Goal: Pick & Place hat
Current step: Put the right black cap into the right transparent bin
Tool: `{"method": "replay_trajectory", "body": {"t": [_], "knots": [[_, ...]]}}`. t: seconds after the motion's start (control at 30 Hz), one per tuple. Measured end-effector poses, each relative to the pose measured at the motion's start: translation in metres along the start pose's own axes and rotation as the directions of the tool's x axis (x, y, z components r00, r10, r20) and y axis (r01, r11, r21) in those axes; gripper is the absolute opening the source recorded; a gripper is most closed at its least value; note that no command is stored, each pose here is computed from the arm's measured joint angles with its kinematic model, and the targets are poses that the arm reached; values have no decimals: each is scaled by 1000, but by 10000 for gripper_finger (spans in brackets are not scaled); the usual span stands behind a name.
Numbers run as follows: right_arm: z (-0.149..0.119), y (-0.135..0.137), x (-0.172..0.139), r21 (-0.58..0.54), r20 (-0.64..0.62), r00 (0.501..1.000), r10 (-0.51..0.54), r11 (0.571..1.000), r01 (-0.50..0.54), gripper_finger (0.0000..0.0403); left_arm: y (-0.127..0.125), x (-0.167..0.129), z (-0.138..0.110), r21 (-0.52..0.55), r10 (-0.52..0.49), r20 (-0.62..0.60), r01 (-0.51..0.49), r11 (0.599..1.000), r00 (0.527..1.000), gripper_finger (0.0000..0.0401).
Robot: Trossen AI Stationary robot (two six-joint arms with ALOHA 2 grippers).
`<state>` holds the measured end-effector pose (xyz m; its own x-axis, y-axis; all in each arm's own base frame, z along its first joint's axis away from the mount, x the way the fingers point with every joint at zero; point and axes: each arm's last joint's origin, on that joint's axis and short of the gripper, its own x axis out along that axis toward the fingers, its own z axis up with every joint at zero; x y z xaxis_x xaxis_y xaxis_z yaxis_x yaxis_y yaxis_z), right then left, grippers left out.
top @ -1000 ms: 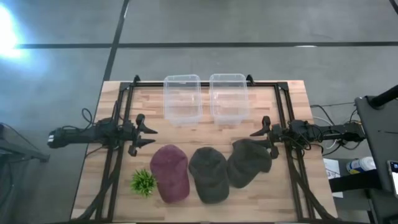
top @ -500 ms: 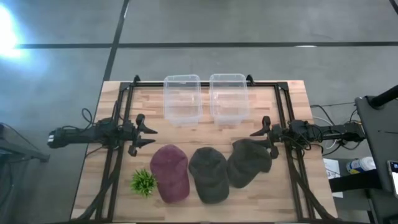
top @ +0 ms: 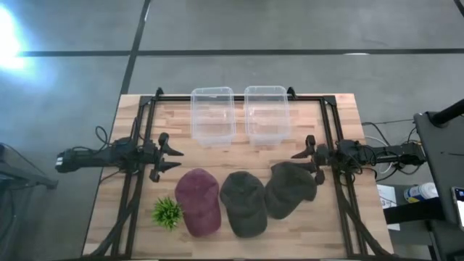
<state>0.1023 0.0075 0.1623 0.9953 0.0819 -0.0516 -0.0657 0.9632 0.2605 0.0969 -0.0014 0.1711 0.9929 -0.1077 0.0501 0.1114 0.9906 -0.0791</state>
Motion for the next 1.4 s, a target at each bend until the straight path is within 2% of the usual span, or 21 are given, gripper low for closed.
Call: {"method": "replay_trajectory", "body": {"t": [0.07, 0.1, 0.13, 0.2, 0.27, 0.3, 0.4, 0.5, 0.53, 0.63, 0.7, 0.8, 0.87, 0.93, 1.0, 1.03, 1.1, 1.2, 1.3, 1.4], "knots": [[2, 1, 0, 219, 20, 1000, 6, 976, -10, 134, 0, 0, 0, 0, 0, 0, 0, 1000, 1000, 168], [2, 1, 0, 339, 22, 1000, 9, 941, -16, 134, 0, 0, 0, 0, 0, 0, 0, 1000, 1000, 168], [3, 1, 0, 468, 28, 1000, 11, 884, -23, 134, 0, 0, 0, 0, 0, 0, 0, 1000, 1000, 168], [3, 1, 0, 691, 29, 1000, 11, 722, -28, 134, 0, 0, 0, 0, 0, 0, 0, 1000, 1000, 168], [3, 1, 0, 839, 30, 999, 9, 543, -30, 134, 0, 0, 0, 0, 0, 0, 0, 1000, 1000, 168], [3, 0, 0, 866, 35, 999, -16, 499, -22, 134, 0, 0, 0, 0, 0, 1, 0, 1000, 1000, 168], [5, -3, 0, 878, 73, 990, -122, 478, -6, 134, 0, 0, 0, 0, 0, 1, 0, 1000, 1000, 168], [10, -2, -1, 878, 125, 983, -132, 477, -48, 134, 0, 0, 0, 0, 0, 0, 0, 1000, 1000, 168], [10, -3, -1, 870, 128, 981, -147, 491, -40, 134, 0, 0, 0, 0, 0, 0, 0, 1000, 1000, 168], [4, -8, -1, 800, 92, 959, -269, 593, 89, 134, 0, 0, 0, 0, 0, 0, 0, 1000, 1000, 168], [5, -7, -1, 796, 107, 955, -276, 600, 84, 134, 0, 0, 0, 0, 0, 0, 0, 1000, 1000, 168], [13, -5, -1, 805, 181, 950, -256, 593, 7, 133, 0, 0, 0, 0, -3, 0, 3, 1000, 1000, 168], [23, -1, -2, 804, 281, 944, -175, 579, -132, 131, 0, 0, 0, 0, -3, -1, 3, 1000, 1000, 168], [36, 4, -6, 779, 398, 910, -115, 566, -269, 128, 0, 0, 0, 0, -3, 0, 3, 1000, 1000, 168], [42, 6, -7, 759, 455, 886, -88, 558, -335, 127, 0, 0, 0, 0, -2, -1, 2, 1000, 1000, 168], [42, 6, -7, 765, 453, 889, -67, 542, -349, 127, 0, 0, 0, 0, -2, 0, 2, 1000, 1000, 168], [38, 8, -3, 806, 391, 920, -18, 489, -334, 128, 0, 0, 0, 0, -2, -1, 2, 1000, 1000, 168], [35, 12, 7, 888, 223, 975, 26, 408, -214, 132, 0, 0, 0, 0, -2, -1, 2, 1000, 1000, 168], [40, 20, 18, 919, 27, 998, 65, 392, -50, 144, 0, 0, 0, 0, -1, -1, 1, 1000, 1000, 168], [47, 31, 29, 897, -221, 965, 138, 417, 145, 163, 0, 0, 0, 0, 1, 0, -1, 1000, 1000, 168]]}}
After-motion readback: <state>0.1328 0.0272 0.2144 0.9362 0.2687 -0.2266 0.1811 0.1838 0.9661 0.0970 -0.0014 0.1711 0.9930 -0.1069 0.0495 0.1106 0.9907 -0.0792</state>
